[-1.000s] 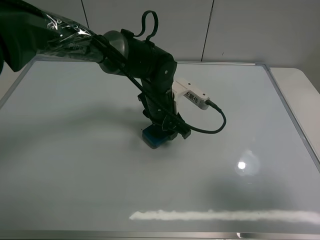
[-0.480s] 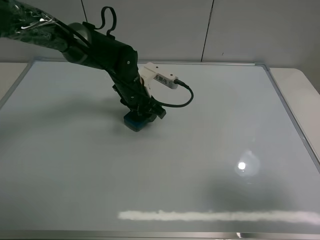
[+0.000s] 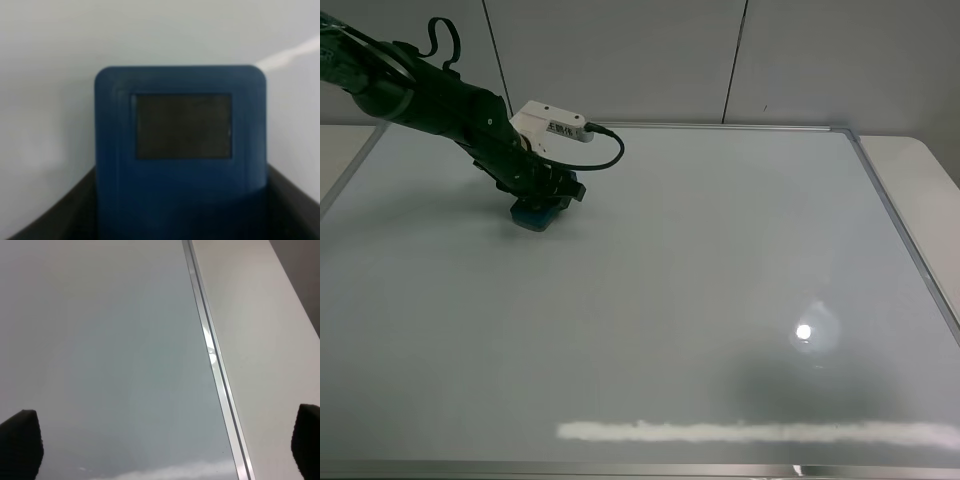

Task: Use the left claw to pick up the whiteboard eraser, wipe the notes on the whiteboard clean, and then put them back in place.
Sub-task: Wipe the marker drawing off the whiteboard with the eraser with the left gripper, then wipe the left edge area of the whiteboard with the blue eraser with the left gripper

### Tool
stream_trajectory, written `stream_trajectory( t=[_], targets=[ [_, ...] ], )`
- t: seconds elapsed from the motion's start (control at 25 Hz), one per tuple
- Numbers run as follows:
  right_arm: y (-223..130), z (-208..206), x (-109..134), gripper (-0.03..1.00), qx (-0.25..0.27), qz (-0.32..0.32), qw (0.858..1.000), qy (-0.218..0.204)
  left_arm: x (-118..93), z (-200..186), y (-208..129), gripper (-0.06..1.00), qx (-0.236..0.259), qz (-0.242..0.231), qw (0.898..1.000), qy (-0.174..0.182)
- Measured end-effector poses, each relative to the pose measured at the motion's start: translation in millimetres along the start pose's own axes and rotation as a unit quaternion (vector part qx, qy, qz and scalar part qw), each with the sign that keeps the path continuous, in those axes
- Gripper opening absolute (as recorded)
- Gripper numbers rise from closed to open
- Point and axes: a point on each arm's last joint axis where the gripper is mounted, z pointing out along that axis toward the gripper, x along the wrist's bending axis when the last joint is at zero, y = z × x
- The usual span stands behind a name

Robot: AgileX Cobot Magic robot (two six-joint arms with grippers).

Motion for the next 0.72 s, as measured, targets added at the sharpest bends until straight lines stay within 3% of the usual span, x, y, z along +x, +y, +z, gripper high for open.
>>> stream_trajectory(
  t=[0.28, 0.56, 0.72],
  targets=[
    [0.0, 0.0, 0.0, 0.99, 0.000, 0.000, 1.000, 0.000, 2.8, -6.4, -1.3, 0.55, 0.006, -0.009, 1.000, 0.004],
    [0.0, 0.0, 0.0, 0.99, 0.000, 0.000, 1.000, 0.000, 10.8, -40.2, -14.5, 0.55, 0.097, -0.045, 0.994, 0.026],
    [0.0, 0.0, 0.0, 0.99, 0.000, 0.000, 1.000, 0.000, 27.0, -56.9, -23.7, 0.54, 0.137, -0.066, 0.987, 0.044]
  ],
)
